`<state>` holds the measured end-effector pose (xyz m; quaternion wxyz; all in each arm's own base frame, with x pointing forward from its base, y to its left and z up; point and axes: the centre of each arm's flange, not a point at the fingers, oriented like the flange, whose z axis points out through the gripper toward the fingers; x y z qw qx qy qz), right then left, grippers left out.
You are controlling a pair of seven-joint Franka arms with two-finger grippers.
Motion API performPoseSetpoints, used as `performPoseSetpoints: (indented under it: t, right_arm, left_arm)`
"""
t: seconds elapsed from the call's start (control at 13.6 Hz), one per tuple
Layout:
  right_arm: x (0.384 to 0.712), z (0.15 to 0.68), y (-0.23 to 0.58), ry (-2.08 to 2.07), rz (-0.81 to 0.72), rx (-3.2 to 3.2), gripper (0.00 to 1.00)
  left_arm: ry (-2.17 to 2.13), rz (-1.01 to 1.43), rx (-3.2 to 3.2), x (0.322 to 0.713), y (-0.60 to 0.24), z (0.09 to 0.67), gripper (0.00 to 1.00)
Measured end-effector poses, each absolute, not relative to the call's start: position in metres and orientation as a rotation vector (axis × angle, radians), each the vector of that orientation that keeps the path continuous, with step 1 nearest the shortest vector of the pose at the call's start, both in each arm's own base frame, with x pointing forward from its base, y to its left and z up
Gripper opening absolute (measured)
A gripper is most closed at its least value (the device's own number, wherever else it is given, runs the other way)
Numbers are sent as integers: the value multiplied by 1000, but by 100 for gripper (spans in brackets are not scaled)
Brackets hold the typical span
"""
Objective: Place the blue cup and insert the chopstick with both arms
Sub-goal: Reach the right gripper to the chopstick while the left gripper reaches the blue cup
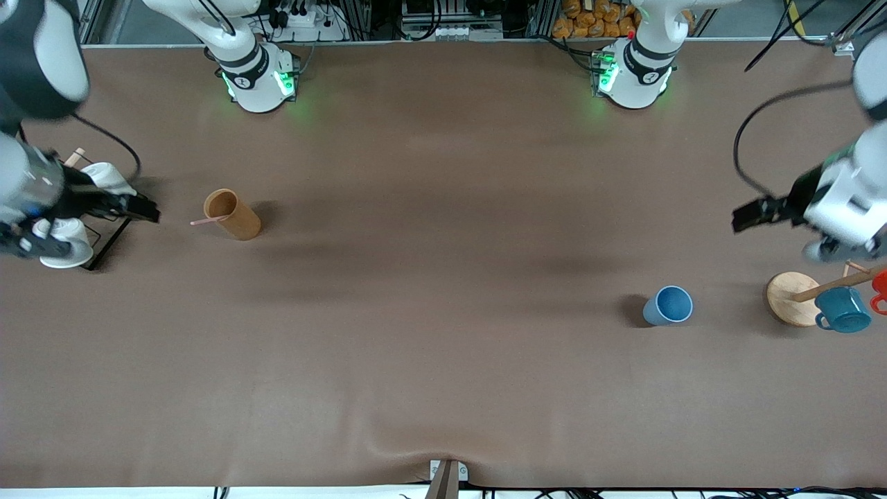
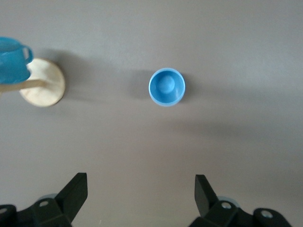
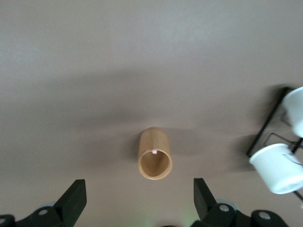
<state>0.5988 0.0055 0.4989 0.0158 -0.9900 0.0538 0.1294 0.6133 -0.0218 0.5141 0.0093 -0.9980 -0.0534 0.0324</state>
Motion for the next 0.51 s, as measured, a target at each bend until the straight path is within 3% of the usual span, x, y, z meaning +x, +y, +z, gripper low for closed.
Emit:
performPoseSetpoints:
  t: [0.22,0.51]
  right_arm:
    - [616,419,-7,235,595,-2966,100]
    - [613,346,-18,268,854,-2891,97]
  left_arm:
    - [-186,33,-3128,630,-13,446,100]
    - [-223,12,-3134,633,3,383,100]
